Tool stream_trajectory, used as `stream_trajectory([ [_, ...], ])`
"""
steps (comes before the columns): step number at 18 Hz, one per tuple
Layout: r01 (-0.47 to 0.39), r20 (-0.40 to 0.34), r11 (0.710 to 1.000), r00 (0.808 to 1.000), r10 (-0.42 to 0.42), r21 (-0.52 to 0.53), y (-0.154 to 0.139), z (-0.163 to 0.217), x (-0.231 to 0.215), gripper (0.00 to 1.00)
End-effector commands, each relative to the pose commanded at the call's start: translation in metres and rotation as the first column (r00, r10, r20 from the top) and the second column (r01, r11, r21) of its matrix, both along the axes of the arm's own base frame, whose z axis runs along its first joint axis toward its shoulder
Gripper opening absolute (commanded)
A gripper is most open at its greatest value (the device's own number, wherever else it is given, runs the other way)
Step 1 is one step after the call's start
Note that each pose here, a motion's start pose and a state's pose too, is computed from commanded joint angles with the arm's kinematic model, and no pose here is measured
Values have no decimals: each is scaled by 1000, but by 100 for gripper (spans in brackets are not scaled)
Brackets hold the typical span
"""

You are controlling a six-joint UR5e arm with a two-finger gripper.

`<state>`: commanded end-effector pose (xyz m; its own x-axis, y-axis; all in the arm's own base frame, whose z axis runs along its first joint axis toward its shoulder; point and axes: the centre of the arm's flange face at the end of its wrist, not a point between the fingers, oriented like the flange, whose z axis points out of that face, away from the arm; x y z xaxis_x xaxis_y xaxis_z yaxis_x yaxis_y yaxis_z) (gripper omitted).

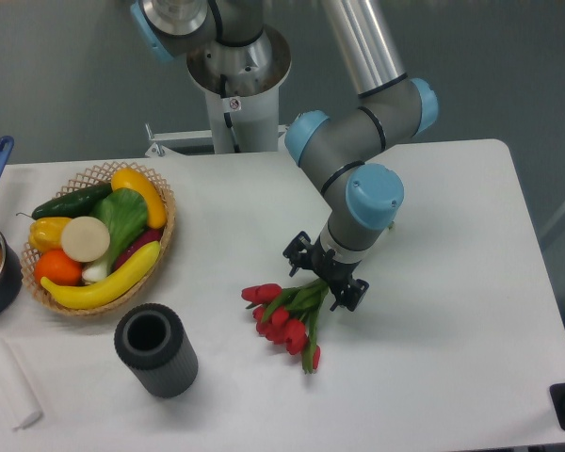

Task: Pick up the flowers from the table
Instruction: 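Close the gripper around the tulip stems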

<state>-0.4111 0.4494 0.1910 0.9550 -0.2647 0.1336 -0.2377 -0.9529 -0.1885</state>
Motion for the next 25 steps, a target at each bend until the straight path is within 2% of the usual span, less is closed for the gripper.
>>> stream_trajectory([
  [16,6,12,1000,1000,-6,-10,3,-9,4,99],
  [18,6,14,1000,1000,-6,-11,3,-9,4,94],
  [21,6,11,1000,1000,-6,-9,3,-8,5,74],
  [25,-28,15,1000,999,28,-13,4,-5,6,57],
])
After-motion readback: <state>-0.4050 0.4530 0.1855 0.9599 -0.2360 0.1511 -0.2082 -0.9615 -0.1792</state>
